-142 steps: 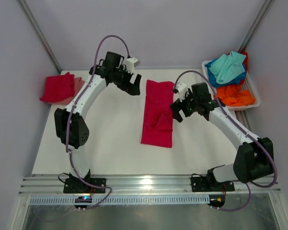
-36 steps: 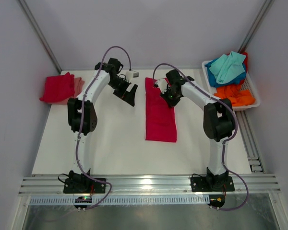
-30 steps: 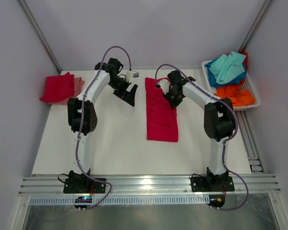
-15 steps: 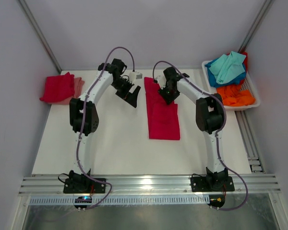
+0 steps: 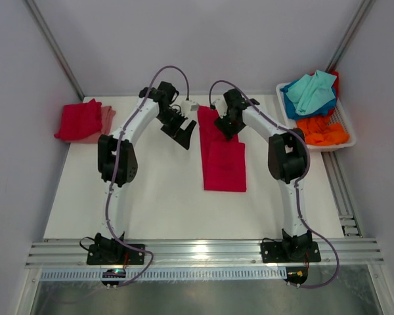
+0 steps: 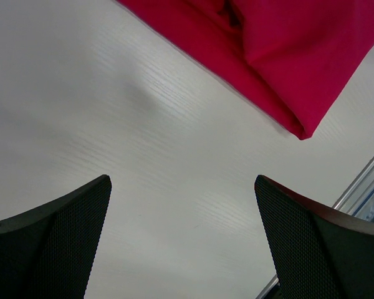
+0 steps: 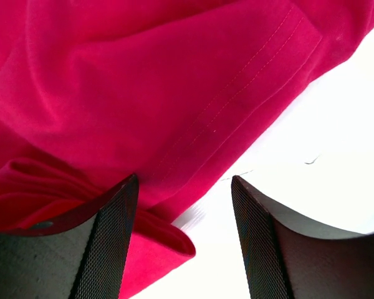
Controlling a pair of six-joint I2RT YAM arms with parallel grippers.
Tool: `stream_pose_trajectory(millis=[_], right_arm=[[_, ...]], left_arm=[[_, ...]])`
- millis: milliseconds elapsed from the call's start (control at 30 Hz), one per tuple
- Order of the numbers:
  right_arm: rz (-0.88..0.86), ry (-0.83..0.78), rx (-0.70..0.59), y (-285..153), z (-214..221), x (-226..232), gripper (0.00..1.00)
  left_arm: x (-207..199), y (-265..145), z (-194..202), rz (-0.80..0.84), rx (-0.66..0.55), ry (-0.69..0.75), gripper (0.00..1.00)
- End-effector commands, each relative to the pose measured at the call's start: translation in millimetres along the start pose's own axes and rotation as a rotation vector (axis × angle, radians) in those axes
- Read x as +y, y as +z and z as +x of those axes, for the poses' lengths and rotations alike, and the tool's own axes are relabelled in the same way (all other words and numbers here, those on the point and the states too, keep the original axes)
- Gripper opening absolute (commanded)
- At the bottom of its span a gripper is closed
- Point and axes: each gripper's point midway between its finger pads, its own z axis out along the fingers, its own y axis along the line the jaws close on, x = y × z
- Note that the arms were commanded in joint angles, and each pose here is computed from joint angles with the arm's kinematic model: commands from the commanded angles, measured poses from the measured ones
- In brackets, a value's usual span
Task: Fold and stack the t-shirts
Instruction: Fold the folded rectangular tshirt in 1/3 of the way
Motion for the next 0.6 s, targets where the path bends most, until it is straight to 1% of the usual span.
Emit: stream_pose_trajectory(millis=[0, 33, 133, 167, 200, 233, 333, 367, 400, 433, 467, 500, 567], right_arm=[[-0.012, 0.006, -0.174, -53.6, -41.0, 0.6, 0.66], [-0.072, -0.018, -0.224, -69.5, -49.3, 10.9, 0.65], [-0.177, -0.03, -0.267, -86.8, -51.9, 31.9, 0.65], [-0.185, -0.016, -0.273, -94.9, -51.4, 33.7, 0.65], [-0.189, -0.003, -0.275, -98.1, -50.6, 35.1, 0.65], [-0.185, 0.014, -0.279, -101.5, -50.5, 33.8, 0.65], [-0.062, 0.116, -0.298, -110.9, -53.6, 12.5, 0.65], [0.045, 0.187, -0.274, -112.5, -48.2, -5.8, 0.67], [0.098, 0.214, -0.267, -113.7, -46.3, -14.9, 0.69], [0.152, 0.234, -0.247, -113.7, -40.5, -23.8, 0.7], [0.189, 0.24, -0.212, -108.3, -27.9, -27.6, 0.7], [0.2, 0.234, -0.218, -112.6, -25.1, -30.3, 0.7], [0.157, 0.233, -0.181, -109.0, -7.9, -23.6, 0.72]], left_arm=[[-4.2, -20.6, -12.6, -0.046, -0.048, 0.038, 0.99], [-4.1, -21.7, -14.6, -0.05, -0.056, 0.041, 0.99], [-10.0, -24.9, -27.4, -0.025, -0.104, 0.03, 0.99], [-12.2, -24.9, -33.5, -0.007, -0.129, 0.028, 0.99], [-23.6, -26.0, -42.1, 0.059, -0.166, 0.014, 0.99], [-25.4, -21.9, -44.7, 0.094, -0.176, -0.009, 0.99], [-44.2, -28.0, -68.9, 0.252, -0.26, -0.072, 0.99], [-45.4, -22.4, -73.2, 0.329, -0.27, -0.117, 0.99], [-48.1, -23.9, -79.1, 0.376, -0.276, -0.192, 0.99], [-48.4, -26.1, -87.0, 0.401, -0.293, -0.218, 0.99], [-44.4, -19.5, -87.1, 0.423, -0.286, -0.273, 0.99], [-41.9, -18.1, -90.3, 0.424, -0.3, -0.277, 0.99], [-44.9, -11.5, -80.0, 0.447, -0.272, -0.296, 0.99]])
